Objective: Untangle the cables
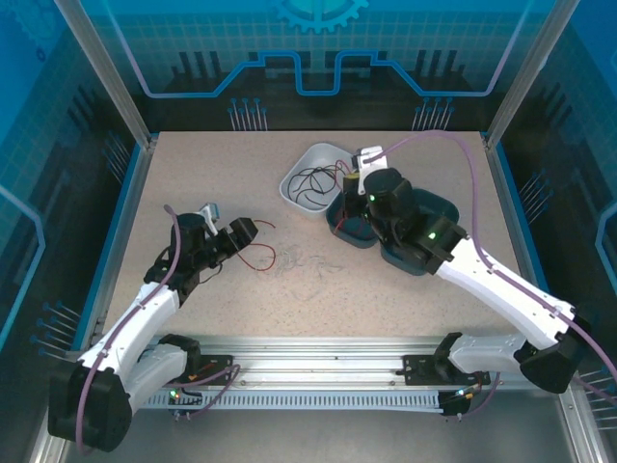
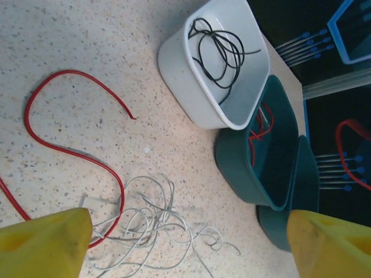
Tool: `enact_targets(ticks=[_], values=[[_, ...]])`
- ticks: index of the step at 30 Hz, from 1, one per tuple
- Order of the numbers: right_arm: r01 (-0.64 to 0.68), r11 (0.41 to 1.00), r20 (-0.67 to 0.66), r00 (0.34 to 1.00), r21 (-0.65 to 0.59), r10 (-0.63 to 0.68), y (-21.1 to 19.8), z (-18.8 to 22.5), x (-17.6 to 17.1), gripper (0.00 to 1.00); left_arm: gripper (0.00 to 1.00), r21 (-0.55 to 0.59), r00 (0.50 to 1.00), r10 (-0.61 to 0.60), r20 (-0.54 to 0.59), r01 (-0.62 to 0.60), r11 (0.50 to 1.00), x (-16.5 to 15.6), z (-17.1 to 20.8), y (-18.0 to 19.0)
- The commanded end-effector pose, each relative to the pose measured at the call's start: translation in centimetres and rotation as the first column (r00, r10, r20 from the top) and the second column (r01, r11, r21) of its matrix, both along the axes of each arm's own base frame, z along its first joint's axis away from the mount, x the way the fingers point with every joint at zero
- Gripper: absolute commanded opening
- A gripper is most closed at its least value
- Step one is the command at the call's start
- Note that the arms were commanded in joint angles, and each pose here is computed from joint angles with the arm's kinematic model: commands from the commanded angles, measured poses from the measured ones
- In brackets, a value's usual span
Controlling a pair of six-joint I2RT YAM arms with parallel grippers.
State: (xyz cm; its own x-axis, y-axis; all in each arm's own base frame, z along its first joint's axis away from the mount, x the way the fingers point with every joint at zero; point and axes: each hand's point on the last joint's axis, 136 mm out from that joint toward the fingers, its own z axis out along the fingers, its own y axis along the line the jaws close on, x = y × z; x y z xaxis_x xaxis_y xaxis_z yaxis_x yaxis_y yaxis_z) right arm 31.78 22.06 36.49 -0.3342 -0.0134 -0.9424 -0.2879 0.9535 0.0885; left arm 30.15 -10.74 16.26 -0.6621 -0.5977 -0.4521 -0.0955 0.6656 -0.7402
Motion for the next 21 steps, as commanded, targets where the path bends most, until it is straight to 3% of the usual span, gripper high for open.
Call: enact_targets(ticks=[1,12,21], values=[[0.043,0.998,-0.002,0.999,-0.056,-0.043,-2.2,2.3,0.1,0.0,0.99,0.006,0.996,-0.034,0.083,0.034,0.999,0.4,2.5,-0.3],[0.118,0.99,-0.03,0.992,-0.082,-0.121,-5.0,3.3,3.6,0.0,0.99,0.069,0.998,0.002,0.071,-0.006,0.998,-0.4,2.0,0.9],[0.176,0.978,-0.09,0.978,-0.113,-0.186,-6.5,0.7,6.5,0.0,0.99,0.099,0.994,0.016,0.111,-0.027,0.995,-1.0,2.3,1.5]])
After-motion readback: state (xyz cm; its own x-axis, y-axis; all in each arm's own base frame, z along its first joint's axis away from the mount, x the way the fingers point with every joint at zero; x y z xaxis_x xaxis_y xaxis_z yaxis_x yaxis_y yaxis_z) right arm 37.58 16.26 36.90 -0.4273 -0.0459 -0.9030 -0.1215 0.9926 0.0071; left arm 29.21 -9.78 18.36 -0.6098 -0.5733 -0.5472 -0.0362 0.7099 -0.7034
